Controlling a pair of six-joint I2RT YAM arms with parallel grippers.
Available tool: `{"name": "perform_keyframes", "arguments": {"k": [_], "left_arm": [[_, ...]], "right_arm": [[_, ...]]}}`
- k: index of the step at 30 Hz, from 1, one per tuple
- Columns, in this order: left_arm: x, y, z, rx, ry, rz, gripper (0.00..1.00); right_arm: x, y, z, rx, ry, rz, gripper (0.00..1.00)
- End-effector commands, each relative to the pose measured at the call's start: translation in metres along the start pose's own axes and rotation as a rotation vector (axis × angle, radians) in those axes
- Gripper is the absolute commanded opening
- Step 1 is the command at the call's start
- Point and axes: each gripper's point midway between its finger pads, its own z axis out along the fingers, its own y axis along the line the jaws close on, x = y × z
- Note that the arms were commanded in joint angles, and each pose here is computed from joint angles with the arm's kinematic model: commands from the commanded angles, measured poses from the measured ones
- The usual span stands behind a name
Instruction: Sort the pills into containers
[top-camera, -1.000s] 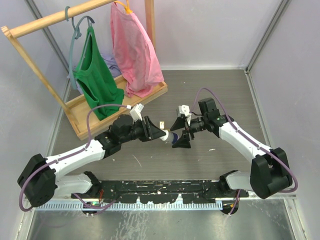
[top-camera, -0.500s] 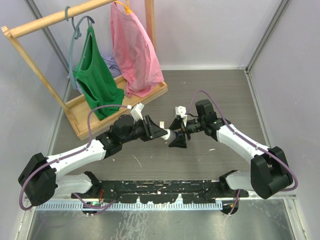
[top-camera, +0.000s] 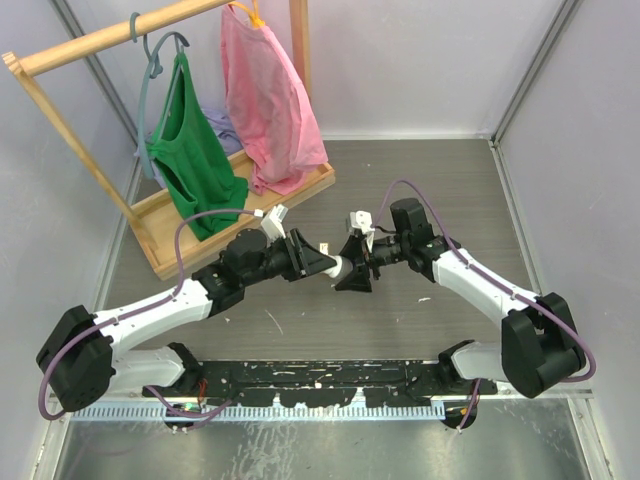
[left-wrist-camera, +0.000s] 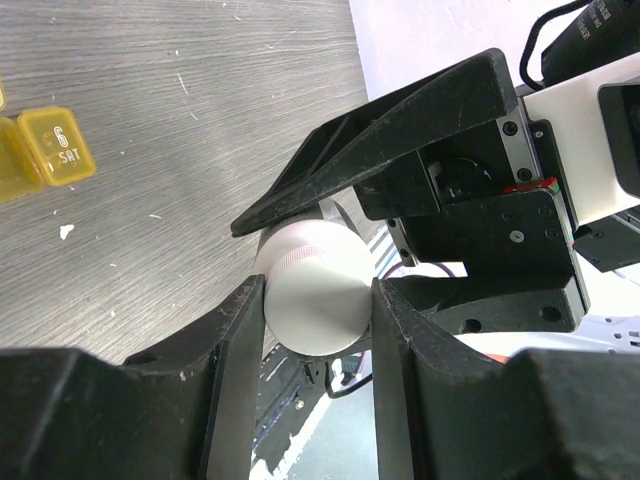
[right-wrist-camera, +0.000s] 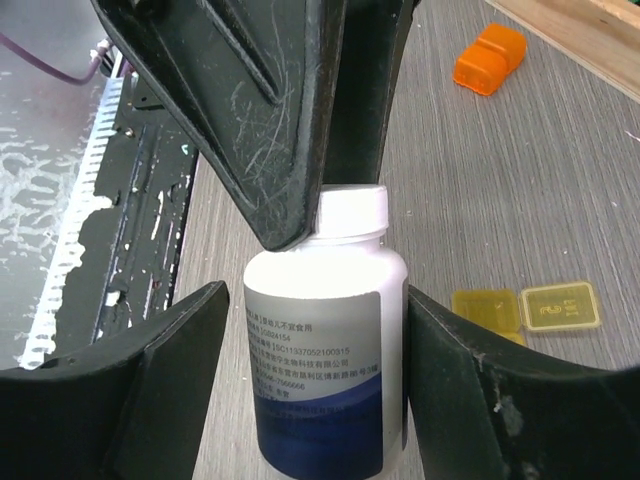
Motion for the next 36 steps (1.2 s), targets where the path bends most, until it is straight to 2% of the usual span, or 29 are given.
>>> {"name": "perform_keyframes", "arguments": {"k": [1, 10, 31, 36], "left_arm": [[-0.0174, -0.0366, -0.0011, 0.117, -0.056, 0.018, 0.00], [-0.0178, -0.0394, -0.0011, 0.130, -0.057, 0.013, 0.00], [-0.0182, -0.0409, -0.0032, 0.138, -0.062, 0.010, 0.00], [-0.0174, -0.0398, -0.0028, 0.136, -0.059, 0.009, 0.00]], "right_arm": [[-0.0175, 0.0054, 0.0033, -0.049, -0.059, -0.021, 0.70], [-0.0168, 0.0037, 0.0033, -0.040, -0.055, -0.019, 0.60], [-0.0148, 0.0035, 0.0035, -0.041, -0.048, -0.016, 0.65], [-0.0165, 0.0036, 0.0029, -0.040, -0.049, -0.018, 0.64]]}}
